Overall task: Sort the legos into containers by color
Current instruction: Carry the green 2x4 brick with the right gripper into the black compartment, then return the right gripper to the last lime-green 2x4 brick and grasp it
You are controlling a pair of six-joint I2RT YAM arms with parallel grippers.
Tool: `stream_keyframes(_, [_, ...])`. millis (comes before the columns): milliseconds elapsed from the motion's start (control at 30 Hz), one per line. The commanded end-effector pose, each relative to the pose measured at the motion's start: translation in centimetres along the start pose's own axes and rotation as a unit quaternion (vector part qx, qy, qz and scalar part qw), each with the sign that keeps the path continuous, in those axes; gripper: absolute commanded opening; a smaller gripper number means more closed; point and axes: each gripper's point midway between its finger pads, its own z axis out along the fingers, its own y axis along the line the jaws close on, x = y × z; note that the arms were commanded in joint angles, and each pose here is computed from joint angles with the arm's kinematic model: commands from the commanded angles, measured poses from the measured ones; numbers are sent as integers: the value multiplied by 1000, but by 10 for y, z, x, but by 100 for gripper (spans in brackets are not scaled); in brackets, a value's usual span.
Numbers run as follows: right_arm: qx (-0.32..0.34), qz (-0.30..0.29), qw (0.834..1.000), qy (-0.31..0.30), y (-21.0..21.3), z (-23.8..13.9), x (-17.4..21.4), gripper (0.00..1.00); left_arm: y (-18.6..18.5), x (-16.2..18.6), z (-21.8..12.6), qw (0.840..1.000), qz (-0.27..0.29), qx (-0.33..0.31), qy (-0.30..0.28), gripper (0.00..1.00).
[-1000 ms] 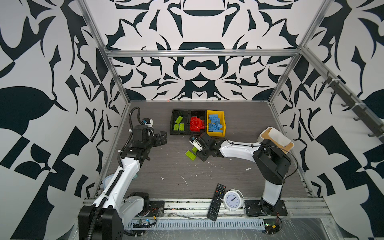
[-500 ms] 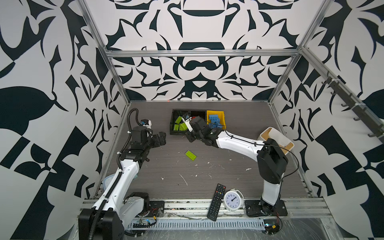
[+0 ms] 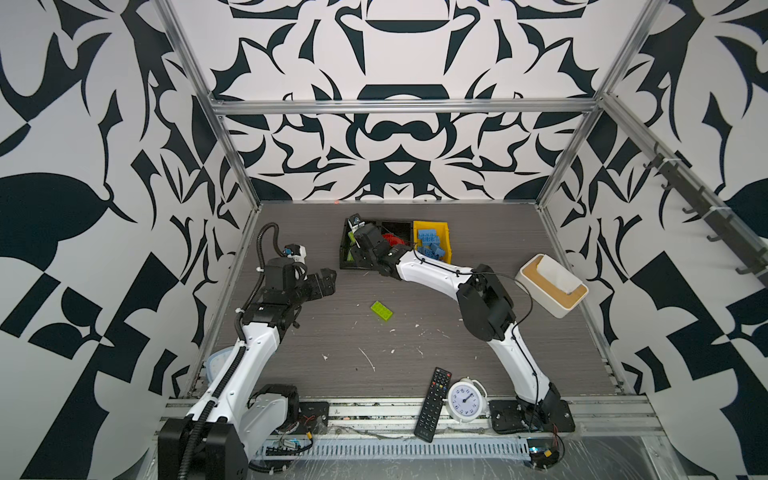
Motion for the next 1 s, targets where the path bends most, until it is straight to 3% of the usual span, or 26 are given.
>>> stream_keyframes(0, [12, 25, 999, -44, -10, -15, -42, 55, 0, 2, -4, 1000, 0, 5, -6, 100])
stream_keyframes(100, [8, 19, 999, -39, -8, -16, -41, 72, 2, 4, -5, 1000, 1, -2, -3, 99])
stream_keyframes(300, [-101, -17, 995, -14, 26, -62, -36, 68, 5, 2, -8, 1000, 3, -13, -8, 100])
stream_keyframes(600, [-162, -63, 978, 113, 30, -147, 62, 67, 5, -3, -15, 1000, 7, -18, -19, 100])
stream_keyframes(767, [-183, -57, 970, 150, 35, -159, 96, 70, 8, -3, -16, 999, 9, -27, -19, 99])
stream_keyframes(967, [-168, -76, 964, 190, 33, -146, 127, 69, 0, -5, -18, 1000, 6, -10, -16, 100])
